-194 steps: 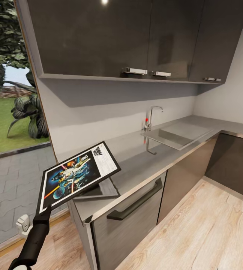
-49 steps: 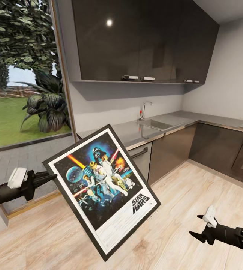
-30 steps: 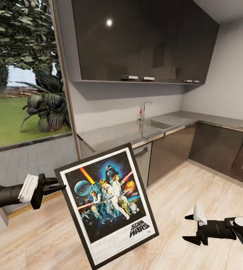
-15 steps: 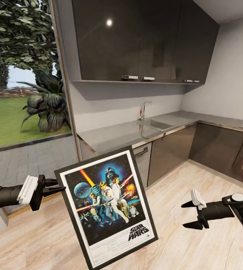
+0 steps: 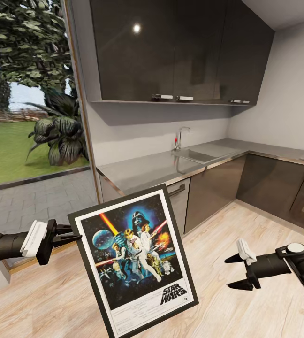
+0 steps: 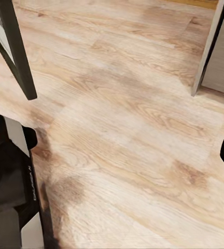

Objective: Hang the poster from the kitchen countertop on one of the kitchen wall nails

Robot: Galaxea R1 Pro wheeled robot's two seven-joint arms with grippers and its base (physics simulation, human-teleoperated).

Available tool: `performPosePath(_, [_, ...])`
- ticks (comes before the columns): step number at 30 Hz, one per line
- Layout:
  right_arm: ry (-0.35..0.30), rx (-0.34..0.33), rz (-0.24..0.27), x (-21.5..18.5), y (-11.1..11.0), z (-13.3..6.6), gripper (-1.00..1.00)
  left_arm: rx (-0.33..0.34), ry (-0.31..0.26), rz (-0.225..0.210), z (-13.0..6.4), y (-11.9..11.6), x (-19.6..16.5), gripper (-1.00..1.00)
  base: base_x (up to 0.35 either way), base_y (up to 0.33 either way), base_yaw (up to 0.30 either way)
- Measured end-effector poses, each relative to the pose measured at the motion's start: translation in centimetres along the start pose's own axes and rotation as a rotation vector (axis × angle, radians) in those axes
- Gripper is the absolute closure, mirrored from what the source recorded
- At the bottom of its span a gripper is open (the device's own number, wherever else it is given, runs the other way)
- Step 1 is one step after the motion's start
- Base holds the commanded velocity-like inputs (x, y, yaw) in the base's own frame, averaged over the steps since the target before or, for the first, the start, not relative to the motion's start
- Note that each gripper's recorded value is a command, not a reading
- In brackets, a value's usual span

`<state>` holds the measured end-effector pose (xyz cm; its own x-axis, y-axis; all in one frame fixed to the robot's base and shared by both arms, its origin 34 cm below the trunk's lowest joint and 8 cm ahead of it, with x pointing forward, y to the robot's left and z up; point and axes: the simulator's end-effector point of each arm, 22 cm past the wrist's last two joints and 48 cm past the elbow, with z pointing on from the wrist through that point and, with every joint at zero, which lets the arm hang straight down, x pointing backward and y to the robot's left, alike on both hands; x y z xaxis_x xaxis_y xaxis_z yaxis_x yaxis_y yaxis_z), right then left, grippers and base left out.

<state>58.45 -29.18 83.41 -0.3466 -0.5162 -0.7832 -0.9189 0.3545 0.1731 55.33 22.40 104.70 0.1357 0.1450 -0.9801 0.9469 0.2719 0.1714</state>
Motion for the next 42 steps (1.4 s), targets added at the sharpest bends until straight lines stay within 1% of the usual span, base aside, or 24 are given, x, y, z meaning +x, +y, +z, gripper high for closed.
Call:
performPosePath(3, [-0.010,-0.017,0.002,-0.3,0.4,0.7,-1.00,0.000,0.000,0.001,0.0,0.0,0.0,1.00,0.000,0.000,0.000])
performPosePath(13, [-0.021,-0.035,0.006,-0.5,0.9,1.6,-1.00,0.001,0.000,0.001,0.0,0.0,0.0,1.00,0.000,0.000,0.000])
performPosePath(15, [-0.020,-0.052,0.002,-0.7,1.3,2.3,-1.00,0.002,0.000,0.002,0.0,0.0,0.0,1.00,0.000,0.000,0.000])
performPosePath(16, [-0.006,-0.072,-0.003,-0.5,1.8,3.1,-1.00,0.002,0.000,0.003,0.0,0.0,0.0,1.00,0.000,0.000,0.000])
performPosePath(19, [0.004,-0.096,-0.009,-0.5,2.5,3.9,-1.00,0.002,0.000,0.003,0.0,0.0,0.0,1.00,0.000,0.000,0.000])
performPosePath(25, [-0.015,-0.138,-0.019,-1.6,3.7,6.1,-1.00,0.004,-0.005,0.004,0.2,-0.1,0.0,1.00,0.000,0.000,0.000])
performPosePath(30, [-0.024,-0.151,-0.020,-2.0,4.1,6.9,-1.00,0.005,-0.007,0.005,0.3,-0.1,-0.1,1.00,0.000,0.000,0.000])
performPosePath(37, [-0.027,-0.175,0.022,-1.1,4.7,7.9,-1.00,0.005,-0.008,0.009,0.3,-0.2,-0.1,1.00,0.000,0.000,0.000])
performPosePath(42, [-0.029,-0.184,0.036,-0.8,4.9,8.4,-1.00,0.005,-0.008,0.010,0.3,-0.2,-0.1,1.00,0.000,0.000,0.000])
